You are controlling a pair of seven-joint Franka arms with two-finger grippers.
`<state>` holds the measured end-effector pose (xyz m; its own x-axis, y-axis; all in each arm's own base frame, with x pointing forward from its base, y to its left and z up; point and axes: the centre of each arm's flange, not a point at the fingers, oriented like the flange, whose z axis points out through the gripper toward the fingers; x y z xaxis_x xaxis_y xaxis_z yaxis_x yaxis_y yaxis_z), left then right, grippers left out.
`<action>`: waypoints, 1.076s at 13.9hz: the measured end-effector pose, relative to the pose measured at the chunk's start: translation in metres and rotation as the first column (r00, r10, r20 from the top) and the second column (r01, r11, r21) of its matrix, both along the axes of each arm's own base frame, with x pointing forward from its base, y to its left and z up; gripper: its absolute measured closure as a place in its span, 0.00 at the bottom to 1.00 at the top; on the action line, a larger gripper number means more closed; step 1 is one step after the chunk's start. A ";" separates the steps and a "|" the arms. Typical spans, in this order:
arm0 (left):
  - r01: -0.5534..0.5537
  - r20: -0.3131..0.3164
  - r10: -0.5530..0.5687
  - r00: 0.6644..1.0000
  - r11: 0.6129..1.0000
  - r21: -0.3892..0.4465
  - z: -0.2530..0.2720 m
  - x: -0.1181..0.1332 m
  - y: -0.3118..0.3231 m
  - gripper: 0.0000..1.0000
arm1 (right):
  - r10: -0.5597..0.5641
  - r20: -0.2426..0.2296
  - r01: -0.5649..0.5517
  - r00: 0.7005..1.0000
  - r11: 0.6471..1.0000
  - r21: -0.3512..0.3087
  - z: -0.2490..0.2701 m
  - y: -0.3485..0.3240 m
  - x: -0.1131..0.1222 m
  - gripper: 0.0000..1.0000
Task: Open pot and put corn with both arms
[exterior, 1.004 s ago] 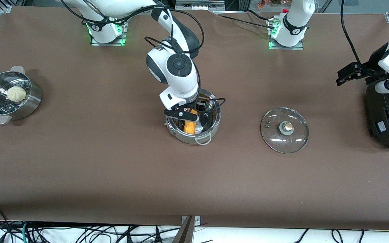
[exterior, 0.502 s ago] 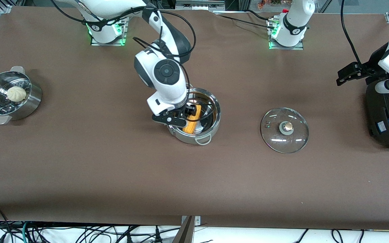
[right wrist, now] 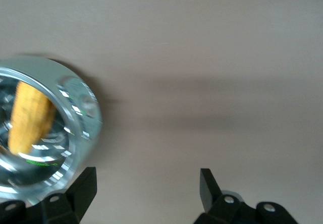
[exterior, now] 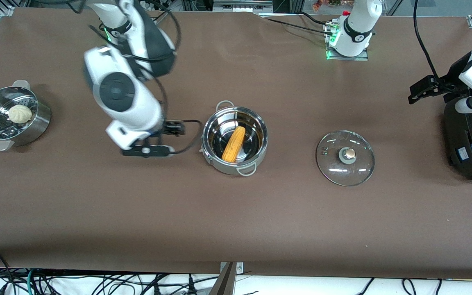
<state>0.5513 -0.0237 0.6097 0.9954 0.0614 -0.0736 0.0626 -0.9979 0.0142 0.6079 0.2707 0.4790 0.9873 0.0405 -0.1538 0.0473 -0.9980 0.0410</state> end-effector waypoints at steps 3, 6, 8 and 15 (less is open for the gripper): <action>0.001 0.000 -0.001 1.000 1.000 0.000 0.000 0.000 0.000 0.00 | 0.066 -0.023 -0.066 0.998 0.997 0.026 0.057 -0.103 -0.017 0.09; 0.001 0.000 -0.001 1.000 1.000 0.000 0.000 0.000 0.000 0.00 | 0.090 -0.005 -0.090 0.996 0.994 0.055 0.107 -0.179 -0.040 0.06; 0.001 0.000 -0.001 1.000 1.000 0.000 0.000 0.000 0.000 0.00 | 0.094 0.015 -0.095 0.995 0.993 0.064 0.128 -0.215 -0.051 0.00; 0.009 0.000 -0.009 1.000 1.000 -0.001 0.000 0.000 0.000 0.00 | 0.100 0.042 -0.103 0.994 0.993 0.063 0.145 -0.244 -0.059 0.00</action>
<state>0.5514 -0.0235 0.6098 0.9959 0.0525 -0.0732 0.0538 -0.9984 0.0149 0.5487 0.0267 0.6238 0.9827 0.1494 -0.1094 0.1481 -0.9888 -0.0200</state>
